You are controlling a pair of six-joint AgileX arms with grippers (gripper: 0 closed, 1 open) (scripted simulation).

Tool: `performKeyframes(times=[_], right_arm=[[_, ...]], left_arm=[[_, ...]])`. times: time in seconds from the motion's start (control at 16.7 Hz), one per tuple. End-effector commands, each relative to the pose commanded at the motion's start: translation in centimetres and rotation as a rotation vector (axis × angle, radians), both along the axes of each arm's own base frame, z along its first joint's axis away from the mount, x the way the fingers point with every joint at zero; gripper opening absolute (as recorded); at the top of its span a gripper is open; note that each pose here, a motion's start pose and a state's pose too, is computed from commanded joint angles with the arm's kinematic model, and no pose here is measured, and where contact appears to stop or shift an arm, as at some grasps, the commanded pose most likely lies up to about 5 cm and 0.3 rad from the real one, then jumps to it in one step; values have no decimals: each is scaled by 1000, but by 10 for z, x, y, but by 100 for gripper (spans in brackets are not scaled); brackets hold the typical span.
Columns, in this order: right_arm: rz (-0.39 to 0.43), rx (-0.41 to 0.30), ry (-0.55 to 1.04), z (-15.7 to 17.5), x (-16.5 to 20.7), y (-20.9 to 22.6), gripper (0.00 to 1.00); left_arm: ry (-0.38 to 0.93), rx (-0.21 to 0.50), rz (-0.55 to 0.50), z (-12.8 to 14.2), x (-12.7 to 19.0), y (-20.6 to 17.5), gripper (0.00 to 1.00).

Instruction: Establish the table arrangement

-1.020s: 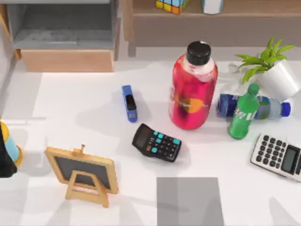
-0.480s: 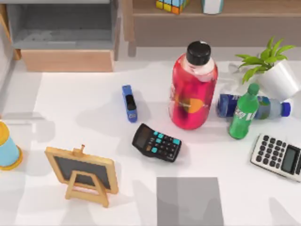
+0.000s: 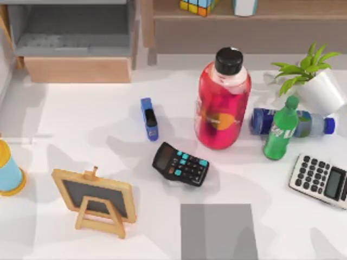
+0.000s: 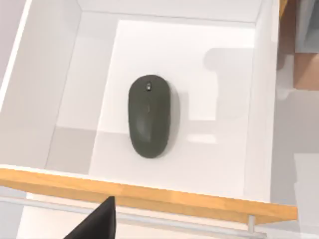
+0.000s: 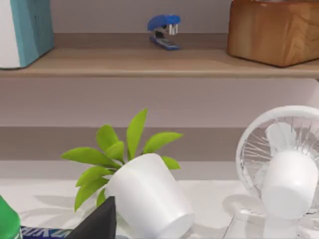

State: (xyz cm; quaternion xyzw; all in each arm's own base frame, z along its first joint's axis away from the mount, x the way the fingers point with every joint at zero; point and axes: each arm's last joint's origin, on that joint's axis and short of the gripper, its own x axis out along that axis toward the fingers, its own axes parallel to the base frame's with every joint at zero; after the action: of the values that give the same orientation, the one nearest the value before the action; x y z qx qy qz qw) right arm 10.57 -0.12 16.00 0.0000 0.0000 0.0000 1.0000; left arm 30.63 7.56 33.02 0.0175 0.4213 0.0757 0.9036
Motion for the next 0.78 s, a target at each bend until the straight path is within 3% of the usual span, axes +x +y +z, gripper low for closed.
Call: performKeyframes(times=[0.18,0.42,0.78], right_arm=[[0,0,0,0,0,0,100],[0,0,0,0,0,0,100],[0,0,0,0,0,0,100]], left_arm=[[168,-30,22,-19,62,32,100],[364,-82,39,-72,126,71,100],[557,-149,33,-151,172,97,100]])
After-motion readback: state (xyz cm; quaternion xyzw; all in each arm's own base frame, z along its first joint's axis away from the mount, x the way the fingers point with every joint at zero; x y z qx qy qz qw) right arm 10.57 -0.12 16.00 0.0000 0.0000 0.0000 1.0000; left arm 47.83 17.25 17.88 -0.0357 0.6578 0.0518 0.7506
